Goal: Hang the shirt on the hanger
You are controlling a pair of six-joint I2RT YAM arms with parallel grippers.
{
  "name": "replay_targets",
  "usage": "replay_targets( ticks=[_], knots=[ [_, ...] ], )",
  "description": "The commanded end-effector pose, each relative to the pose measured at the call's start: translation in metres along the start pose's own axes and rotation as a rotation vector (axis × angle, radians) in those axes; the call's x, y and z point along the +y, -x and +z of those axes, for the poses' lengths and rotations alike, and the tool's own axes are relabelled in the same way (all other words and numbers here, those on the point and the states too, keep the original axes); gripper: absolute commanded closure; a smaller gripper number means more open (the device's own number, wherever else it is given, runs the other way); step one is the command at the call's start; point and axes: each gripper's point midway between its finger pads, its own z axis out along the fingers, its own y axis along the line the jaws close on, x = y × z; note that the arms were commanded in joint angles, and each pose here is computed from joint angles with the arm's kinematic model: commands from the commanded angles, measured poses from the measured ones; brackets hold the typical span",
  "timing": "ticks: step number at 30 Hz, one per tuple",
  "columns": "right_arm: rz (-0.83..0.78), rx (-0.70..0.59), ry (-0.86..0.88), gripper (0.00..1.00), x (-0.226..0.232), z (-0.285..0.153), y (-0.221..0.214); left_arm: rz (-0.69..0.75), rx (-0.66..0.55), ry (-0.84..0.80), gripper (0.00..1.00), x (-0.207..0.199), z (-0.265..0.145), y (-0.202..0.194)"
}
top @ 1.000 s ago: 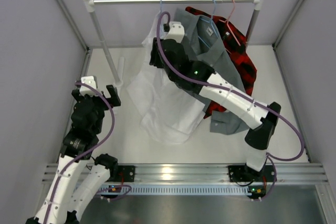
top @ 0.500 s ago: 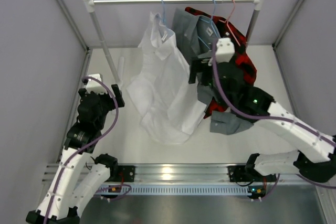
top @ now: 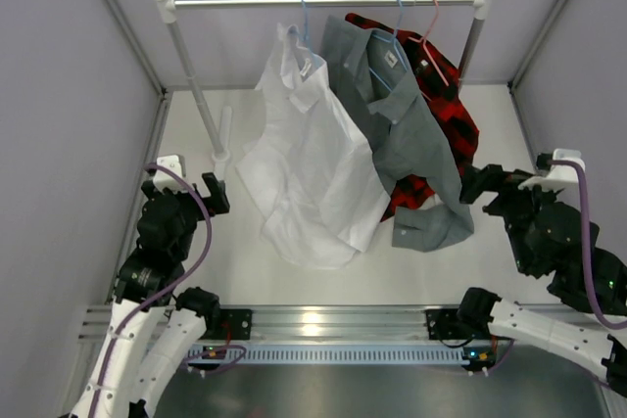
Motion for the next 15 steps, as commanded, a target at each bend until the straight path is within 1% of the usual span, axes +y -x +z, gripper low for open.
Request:
replay_targets(
  ticks=[1, 10, 15],
  knots=[
    [-0.056, 0.041, -0.044, 0.01, -0.023, -0.008, -0.025, 0.000, 0.017, -0.038, 0.02, -0.008, 0.006, -0.004],
    [-0.126, 0.067, -0.068, 0.00, -0.030, -0.007, -0.040, 0.011, 0.018, -0.037, 0.02, -0.007, 0.006, -0.007],
    [-0.124, 0.068, -0.089, 0.01, -0.036, -0.009, -0.041, 0.008, 0.016, -0.029, 0.02, -0.005, 0.005, -0.008]
  ],
)
